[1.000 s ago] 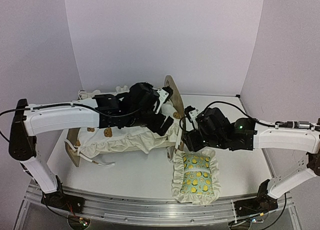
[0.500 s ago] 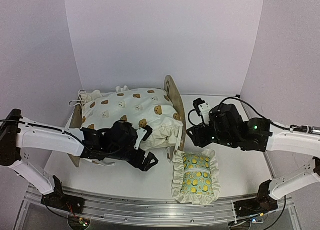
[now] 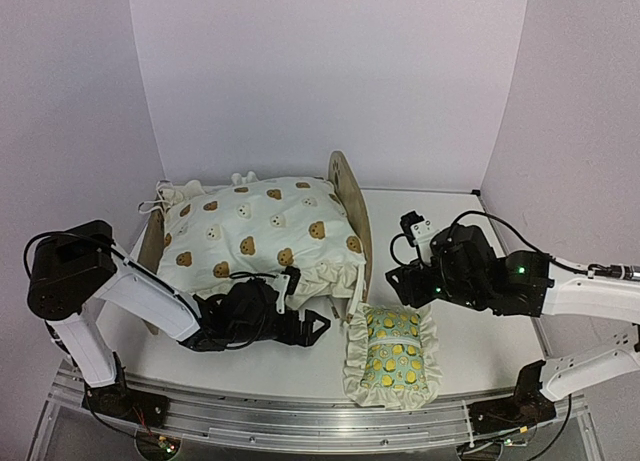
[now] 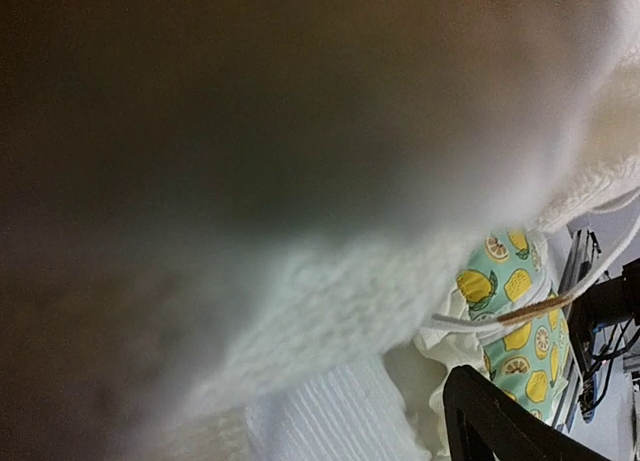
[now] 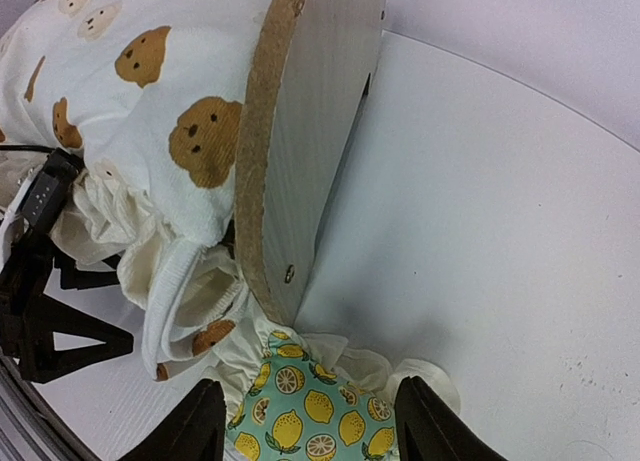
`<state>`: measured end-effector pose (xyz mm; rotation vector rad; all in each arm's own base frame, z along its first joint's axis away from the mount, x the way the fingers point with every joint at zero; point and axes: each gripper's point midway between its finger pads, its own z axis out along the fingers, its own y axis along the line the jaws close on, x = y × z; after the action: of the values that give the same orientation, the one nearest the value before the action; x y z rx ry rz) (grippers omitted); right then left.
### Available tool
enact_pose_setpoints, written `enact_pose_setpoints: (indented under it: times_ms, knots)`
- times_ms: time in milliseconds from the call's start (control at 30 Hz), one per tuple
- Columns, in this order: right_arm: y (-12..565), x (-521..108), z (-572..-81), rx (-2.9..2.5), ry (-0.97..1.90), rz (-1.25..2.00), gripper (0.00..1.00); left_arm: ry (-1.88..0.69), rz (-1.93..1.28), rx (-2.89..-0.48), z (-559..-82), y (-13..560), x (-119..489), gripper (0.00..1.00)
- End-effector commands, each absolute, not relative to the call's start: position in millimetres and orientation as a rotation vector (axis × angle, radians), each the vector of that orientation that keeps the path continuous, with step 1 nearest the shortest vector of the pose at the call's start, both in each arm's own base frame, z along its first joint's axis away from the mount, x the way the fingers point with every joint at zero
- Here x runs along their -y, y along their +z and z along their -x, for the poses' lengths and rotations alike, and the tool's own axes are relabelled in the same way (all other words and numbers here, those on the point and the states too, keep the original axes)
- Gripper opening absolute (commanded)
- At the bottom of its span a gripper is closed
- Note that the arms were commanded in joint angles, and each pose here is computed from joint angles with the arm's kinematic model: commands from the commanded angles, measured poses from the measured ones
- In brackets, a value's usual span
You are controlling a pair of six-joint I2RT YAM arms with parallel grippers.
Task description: Set up the pet bed
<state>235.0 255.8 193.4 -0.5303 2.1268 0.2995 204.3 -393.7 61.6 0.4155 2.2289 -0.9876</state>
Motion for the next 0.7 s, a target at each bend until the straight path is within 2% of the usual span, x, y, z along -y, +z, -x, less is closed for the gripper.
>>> enact_pose_setpoints:
  times_ms: [0,433,667]
  knots:
    - [193,-257,-228,-2.130,0.358,0.517,0.59,-1.077,-0.360,-2.050,-222,93,416,0.95]
    - [199,-257,-219,-2.116,0.433,0.538,0.57,-1.028,-0.400,-1.818,-239,124,421,0.93]
    - [203,-266,-215,-2.114,0.477,0.577,0.57,-0.961,-0.435,-1.769,-248,139,427,0.92]
